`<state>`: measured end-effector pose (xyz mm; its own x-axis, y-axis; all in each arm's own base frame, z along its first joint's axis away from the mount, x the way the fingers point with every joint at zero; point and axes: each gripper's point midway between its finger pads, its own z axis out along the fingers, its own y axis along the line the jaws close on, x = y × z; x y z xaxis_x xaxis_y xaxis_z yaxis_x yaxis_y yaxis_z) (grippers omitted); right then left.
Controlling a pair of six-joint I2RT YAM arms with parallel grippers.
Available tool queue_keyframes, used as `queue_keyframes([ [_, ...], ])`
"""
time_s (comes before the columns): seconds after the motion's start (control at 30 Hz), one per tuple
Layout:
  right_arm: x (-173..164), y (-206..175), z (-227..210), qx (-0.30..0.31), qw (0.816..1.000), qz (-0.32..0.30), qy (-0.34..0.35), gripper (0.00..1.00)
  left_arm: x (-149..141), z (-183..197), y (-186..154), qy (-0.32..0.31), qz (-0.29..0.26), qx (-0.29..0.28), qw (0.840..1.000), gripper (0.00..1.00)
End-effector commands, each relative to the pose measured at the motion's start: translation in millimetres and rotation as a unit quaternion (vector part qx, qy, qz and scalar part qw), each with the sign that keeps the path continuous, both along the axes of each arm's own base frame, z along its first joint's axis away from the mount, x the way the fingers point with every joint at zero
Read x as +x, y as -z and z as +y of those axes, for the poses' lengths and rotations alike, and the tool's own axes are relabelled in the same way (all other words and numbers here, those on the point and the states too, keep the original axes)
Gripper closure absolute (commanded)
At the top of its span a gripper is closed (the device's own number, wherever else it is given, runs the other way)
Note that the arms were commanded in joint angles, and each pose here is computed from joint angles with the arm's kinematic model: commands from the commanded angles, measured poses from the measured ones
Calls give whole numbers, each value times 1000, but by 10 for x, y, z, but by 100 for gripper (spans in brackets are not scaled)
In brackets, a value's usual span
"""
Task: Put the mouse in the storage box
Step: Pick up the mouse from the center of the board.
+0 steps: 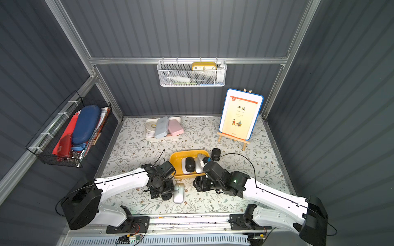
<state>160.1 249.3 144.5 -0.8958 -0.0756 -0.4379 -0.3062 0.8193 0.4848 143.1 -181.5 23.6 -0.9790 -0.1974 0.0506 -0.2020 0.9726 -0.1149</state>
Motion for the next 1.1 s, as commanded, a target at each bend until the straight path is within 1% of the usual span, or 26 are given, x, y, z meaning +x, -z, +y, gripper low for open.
queue_keyframes([
  [0.0, 25, -54, 4, -6, 1000, -3, 7, 27, -32, -14, 43, 16, 6, -2, 1000, 21],
  [0.07, 23, -56, -9, -16, 1000, -3, 4, 27, -45, -21, 70, 16, 12, -2, 1000, 22],
  [0.17, 50, -69, -25, -23, 1000, -12, 5, 27, -79, -5, 150, 26, 26, 8, 999, 28],
  [0.3, 66, -86, -23, -26, 1000, -15, 6, 27, -56, -40, 158, 35, 26, 6, 999, 34],
  [0.37, 58, -71, -20, -26, 1000, -12, 5, 27, -48, -22, 159, 37, 25, 13, 999, 42],
  [0.4, 54, -59, -17, -25, 1000, -11, 6, 27, -51, 0, 171, 36, 26, 19, 999, 44],
  [0.43, 52, -47, -19, -26, 1000, -10, 7, 27, -52, 7, 175, 37, 28, 22, 999, 47],
  [0.47, 47, -31, -23, -26, 1000, -8, 7, 27, -50, 12, 179, 38, 29, 25, 999, 53],
  [0.53, 45, -18, -25, -27, 1000, -7, 8, 27, -49, 24, 177, 38, 28, 28, 998, 57],
  [0.57, 45, -20, -25, -27, 1000, -8, 7, 27, -49, 34, 176, 37, 27, 30, 998, 63],
  [0.6, 50, -21, -27, -27, 1000, -9, 7, 27, -39, 35, 162, 37, 25, 31, 999, 65],
  [0.73, 59, -33, -27, -28, 999, -13, 7, 27, 97, 35, 14, 35, -2, 46, 998, 67],
  [0.93, 60, -14, -32, -27, 999, -13, 8, 27, 286, -42, -427, 33, -43, 40, 998, 67],
  [1.03, 102, -74, -54, -25, 999, -24, 20, 27, 357, -96, -627, 35, -56, 33, 997, 67],
  [1.07, 132, -102, -77, -26, 999, -32, 29, 27, 421, -147, -703, 34, -67, 29, 997, 67],
])
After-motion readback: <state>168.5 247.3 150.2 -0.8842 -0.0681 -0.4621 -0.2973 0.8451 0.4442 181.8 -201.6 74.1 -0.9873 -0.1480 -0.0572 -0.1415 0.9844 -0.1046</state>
